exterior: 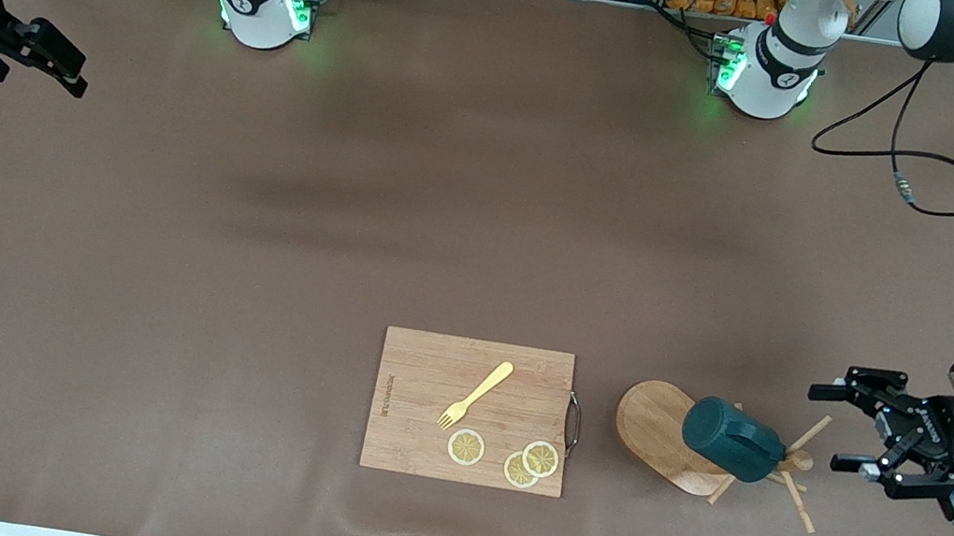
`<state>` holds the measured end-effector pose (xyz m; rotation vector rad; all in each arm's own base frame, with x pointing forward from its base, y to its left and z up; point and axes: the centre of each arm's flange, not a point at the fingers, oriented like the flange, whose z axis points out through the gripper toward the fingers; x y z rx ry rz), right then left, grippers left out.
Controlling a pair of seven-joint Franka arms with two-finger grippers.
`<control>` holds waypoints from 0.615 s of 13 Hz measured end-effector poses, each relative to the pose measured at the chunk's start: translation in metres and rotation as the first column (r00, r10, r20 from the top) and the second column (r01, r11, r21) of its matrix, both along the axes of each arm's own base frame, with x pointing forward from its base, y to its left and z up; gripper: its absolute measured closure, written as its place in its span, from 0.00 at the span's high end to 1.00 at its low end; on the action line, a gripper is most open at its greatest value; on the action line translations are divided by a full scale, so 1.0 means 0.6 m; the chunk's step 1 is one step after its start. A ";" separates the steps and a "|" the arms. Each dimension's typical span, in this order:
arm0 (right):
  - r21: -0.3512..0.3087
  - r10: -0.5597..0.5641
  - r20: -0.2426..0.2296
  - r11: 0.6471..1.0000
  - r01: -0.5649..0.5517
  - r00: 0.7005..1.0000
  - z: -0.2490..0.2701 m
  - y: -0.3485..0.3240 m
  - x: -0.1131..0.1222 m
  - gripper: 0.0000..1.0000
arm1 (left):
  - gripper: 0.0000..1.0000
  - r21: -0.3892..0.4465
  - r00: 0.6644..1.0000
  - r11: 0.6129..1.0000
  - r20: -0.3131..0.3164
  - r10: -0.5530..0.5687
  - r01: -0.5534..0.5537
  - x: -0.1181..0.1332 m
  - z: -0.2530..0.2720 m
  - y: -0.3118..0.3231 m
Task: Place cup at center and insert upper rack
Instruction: 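Open the left gripper and pull it back from the mug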
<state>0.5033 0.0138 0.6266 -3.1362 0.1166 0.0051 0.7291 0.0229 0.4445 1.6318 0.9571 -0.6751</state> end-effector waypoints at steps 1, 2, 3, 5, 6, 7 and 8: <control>0.000 0.000 0.000 1.000 0.000 1.000 0.000 0.000 0.000 1.00 | 1.00 0.054 1.000 0.998 0.013 -0.024 0.024 -0.009 0.023 -0.007; 0.001 0.000 0.000 1.000 0.000 1.000 0.000 0.000 0.000 1.00 | 1.00 0.123 0.998 0.991 0.020 -0.056 0.053 -0.019 0.042 -0.016; 0.001 0.000 0.000 1.000 0.000 1.000 0.000 0.000 0.000 1.00 | 1.00 0.203 0.995 0.975 0.024 -0.094 0.088 -0.030 0.061 -0.029; 0.003 0.000 0.000 1.000 0.000 1.000 0.000 0.001 0.000 1.00 | 1.00 0.367 0.984 0.917 0.026 -0.176 0.154 -0.054 0.100 -0.066; 0.003 0.000 0.000 1.000 0.000 1.000 0.000 0.001 0.000 1.00 | 1.00 0.441 0.976 0.879 0.027 -0.214 0.181 -0.067 0.121 -0.085; 0.004 0.000 0.000 1.000 0.000 1.000 -0.001 0.001 0.000 1.00 | 1.00 0.521 0.967 0.829 0.025 -0.252 0.203 -0.080 0.143 -0.102; 0.004 0.001 -0.001 1.000 -0.001 1.000 -0.001 0.001 0.000 1.00 | 1.00 0.609 0.956 0.761 0.018 -0.294 0.223 -0.097 0.167 -0.120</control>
